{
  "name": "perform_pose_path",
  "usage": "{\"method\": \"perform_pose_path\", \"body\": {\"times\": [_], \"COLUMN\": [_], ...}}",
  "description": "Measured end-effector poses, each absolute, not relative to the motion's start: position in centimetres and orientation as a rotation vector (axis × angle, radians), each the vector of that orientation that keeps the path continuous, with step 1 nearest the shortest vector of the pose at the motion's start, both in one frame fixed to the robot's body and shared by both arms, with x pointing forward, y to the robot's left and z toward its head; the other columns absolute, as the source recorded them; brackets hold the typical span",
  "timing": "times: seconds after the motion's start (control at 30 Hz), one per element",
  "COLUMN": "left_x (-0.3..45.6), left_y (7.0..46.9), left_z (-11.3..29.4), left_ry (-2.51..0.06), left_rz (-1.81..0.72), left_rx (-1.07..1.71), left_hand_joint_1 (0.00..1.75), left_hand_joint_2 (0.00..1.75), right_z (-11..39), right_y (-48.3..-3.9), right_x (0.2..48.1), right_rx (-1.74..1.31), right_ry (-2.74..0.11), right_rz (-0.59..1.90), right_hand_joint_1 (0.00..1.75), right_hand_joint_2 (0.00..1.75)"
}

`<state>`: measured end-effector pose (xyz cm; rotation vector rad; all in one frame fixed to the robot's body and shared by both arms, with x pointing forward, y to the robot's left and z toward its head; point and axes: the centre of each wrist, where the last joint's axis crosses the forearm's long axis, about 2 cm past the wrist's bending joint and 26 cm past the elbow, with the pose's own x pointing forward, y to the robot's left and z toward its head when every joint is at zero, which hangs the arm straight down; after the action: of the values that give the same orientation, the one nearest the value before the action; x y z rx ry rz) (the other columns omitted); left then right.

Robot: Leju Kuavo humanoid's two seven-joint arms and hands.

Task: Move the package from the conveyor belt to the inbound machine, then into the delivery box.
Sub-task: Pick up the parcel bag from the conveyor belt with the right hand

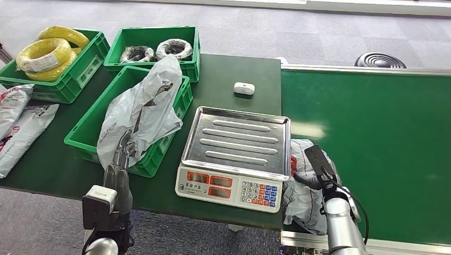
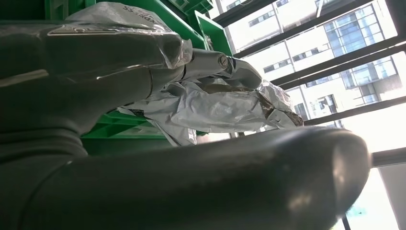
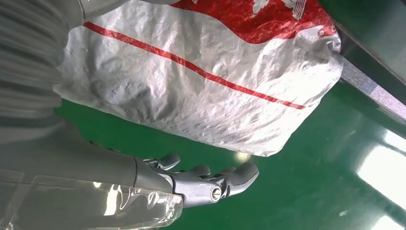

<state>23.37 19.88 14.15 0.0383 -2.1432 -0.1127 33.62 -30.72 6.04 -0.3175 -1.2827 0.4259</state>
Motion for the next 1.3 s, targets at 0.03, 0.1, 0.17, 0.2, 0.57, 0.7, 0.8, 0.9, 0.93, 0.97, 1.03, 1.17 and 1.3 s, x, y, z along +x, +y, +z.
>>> {"method": "perform_pose_path", "body": {"times": [0.03,0.1,0.17,0.2,0.57,0.7,0.8,0.9,0.93,0.97,1.03,1.17,1.3], "left_x": [23.4,23.5,23.5,23.5,23.6,23.7,23.7,23.7,23.7,23.7,23.7,23.7,23.7], "left_y": [19.9,19.8,19.8,19.7,19.6,19.6,19.6,19.6,19.6,19.6,19.6,19.6,19.6], "left_z": [14.2,14.2,14.3,14.3,14.4,14.4,14.4,14.4,14.4,14.4,14.4,14.4,14.4], "left_ry": [-2.143,-2.144,-2.145,-2.145,-2.142,-2.142,-2.143,-2.143,-2.143,-2.143,-2.143,-2.143,-2.143], "left_rz": [-0.113,-0.116,-0.118,-0.119,-0.12,-0.119,-0.118,-0.117,-0.117,-0.117,-0.117,-0.117,-0.117], "left_rx": [0.036,0.032,0.029,0.028,0.028,0.03,0.031,0.033,0.033,0.033,0.033,0.033,0.033], "left_hand_joint_1": [0.0,0.0,0.0,0.0,0.0,0.0,0.0,0.0,0.0,0.0,0.0,0.0,0.0], "left_hand_joint_2": [0.0,0.0,0.0,0.0,0.0,0.0,0.0,0.0,0.0,0.0,0.0,0.0,0.0], "right_z": [6.0,6.0,5.9,5.9,5.7,5.7,5.7,5.6,5.6,5.6,5.6,5.6,5.6], "right_y": [-30.5,-30.0,-29.5,-29.3,-28.4,-28.1,-28.1,-28.1,-28.1,-28.1,-28.1,-28.1,-28.2], "right_x": [33.5,33.2,32.9,32.8,32.1,32.1,32.1,32.1,32.1,32.1,32.1,32.0,32.0], "right_rx": [-0.31,-0.292,-0.28,-0.276,-0.319,-0.332,-0.333,-0.336,-0.337,-0.338,-0.339,-0.339,-0.339], "right_ry": [-1.287,-1.293,-1.295,-1.296,-1.221,-1.194,-1.191,-1.191,-1.191,-1.191,-1.191,-1.191,-1.201], "right_rz": [0.424,0.431,0.444,0.45,0.498,0.548,0.559,0.562,0.562,0.563,0.564,0.564,0.561], "right_hand_joint_1": [0.0,0.0,0.0,0.0,0.0,0.0,0.0,0.0,0.0,0.0,0.0,1.47,1.75], "right_hand_joint_2": [1.75,1.75,1.75,1.75,1.75,1.75,1.75,1.75,1.75,1.75,1.75,1.75,1.75]}}
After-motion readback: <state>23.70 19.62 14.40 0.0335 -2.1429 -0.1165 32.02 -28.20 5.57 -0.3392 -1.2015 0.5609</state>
